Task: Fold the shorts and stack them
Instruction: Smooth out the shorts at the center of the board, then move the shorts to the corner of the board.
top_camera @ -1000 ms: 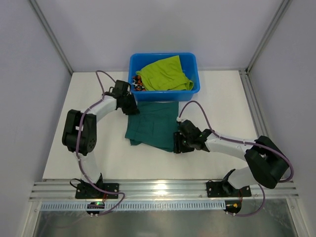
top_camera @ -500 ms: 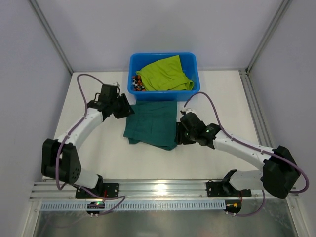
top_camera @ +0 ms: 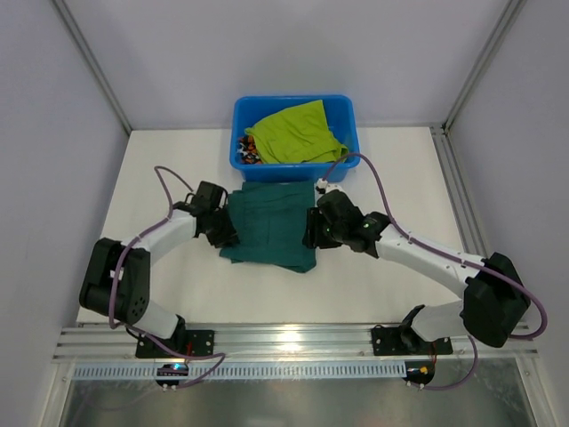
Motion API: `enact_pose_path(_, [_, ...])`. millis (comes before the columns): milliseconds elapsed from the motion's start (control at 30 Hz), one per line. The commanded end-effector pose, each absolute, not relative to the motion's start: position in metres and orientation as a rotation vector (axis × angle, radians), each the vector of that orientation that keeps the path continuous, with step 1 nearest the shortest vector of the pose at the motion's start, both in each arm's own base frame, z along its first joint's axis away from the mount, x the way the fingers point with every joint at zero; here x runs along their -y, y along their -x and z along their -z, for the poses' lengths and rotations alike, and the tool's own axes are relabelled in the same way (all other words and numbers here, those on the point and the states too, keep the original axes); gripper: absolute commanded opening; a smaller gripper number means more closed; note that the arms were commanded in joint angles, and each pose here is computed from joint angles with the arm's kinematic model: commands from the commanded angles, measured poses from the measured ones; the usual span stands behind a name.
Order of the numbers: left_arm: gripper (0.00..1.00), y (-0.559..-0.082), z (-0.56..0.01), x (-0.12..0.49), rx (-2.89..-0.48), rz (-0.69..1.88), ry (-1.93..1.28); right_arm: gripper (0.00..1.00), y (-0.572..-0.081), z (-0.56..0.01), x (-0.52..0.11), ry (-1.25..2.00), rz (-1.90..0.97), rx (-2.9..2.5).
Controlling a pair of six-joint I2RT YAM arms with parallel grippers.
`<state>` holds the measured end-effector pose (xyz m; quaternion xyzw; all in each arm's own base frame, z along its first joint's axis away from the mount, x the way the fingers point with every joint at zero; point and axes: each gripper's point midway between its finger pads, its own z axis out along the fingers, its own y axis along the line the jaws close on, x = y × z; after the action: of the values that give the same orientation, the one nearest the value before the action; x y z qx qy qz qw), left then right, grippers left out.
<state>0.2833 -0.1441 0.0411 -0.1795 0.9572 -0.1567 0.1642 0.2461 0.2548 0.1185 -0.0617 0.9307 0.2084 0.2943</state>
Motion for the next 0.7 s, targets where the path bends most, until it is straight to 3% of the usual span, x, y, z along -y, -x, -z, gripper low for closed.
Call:
enact_pose_path(0, [0.3, -0.28, -0.052, 0.111, -2.691, 0.209, 0.594, 0.49, -0.248, -0.135, -0.251, 0.166, -0.578, -2.416])
enact_pose_path(133, [0.39, -0.305, -0.112, 0.101, -2.558, 0.094, 0.556, 0.49, -0.247, -0.149, -0.247, 0.173, -0.584, -2.381])
enact_pose_path(267, [0.44, -0.332, -0.151, 0.151, -2.515, 0.168, 0.42, 0.49, -0.243, -0.157, -0.241, 0.175, -0.597, -2.349])
enact_pose_path(467, [0.45, -0.332, -0.102, 0.235, -2.677, 0.154, 0.194, 0.49, -0.241, -0.163, -0.229, 0.173, -0.592, -2.318])
enact_pose_path(667, [0.43, -0.311, -0.053, 0.173, -2.782, -0.098, 0.341, 0.49, -0.237, -0.176, -0.219, 0.173, -0.622, -2.267])
